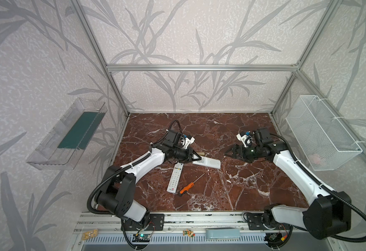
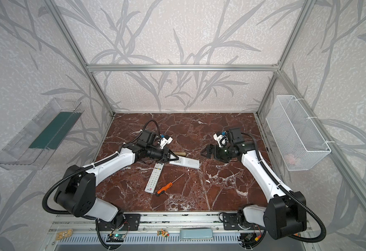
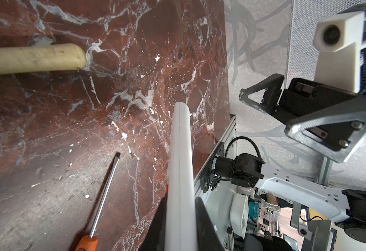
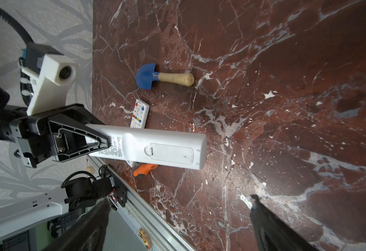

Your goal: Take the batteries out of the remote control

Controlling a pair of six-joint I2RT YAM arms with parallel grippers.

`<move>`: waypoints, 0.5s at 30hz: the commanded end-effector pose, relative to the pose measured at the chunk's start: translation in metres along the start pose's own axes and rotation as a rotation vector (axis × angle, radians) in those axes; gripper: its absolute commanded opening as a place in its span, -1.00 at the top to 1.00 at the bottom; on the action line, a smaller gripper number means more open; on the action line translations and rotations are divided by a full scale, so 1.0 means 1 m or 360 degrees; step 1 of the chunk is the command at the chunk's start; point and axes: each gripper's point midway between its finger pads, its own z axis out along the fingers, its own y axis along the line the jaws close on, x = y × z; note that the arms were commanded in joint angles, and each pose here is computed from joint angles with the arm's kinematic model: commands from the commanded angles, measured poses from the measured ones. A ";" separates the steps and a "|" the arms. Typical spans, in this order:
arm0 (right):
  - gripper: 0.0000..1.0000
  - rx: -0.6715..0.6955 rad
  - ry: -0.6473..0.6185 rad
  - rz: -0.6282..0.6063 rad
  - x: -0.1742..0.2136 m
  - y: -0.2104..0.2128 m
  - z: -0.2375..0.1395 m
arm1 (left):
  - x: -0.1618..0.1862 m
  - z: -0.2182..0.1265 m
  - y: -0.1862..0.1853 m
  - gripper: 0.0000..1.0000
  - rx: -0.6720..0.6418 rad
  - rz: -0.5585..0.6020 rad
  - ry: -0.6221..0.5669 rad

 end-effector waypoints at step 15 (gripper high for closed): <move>-0.98 0.0009 0.0285 -0.0017 0.036 -0.010 0.061 | 0.002 0.020 0.017 0.98 -0.0232 0.0086 0.0092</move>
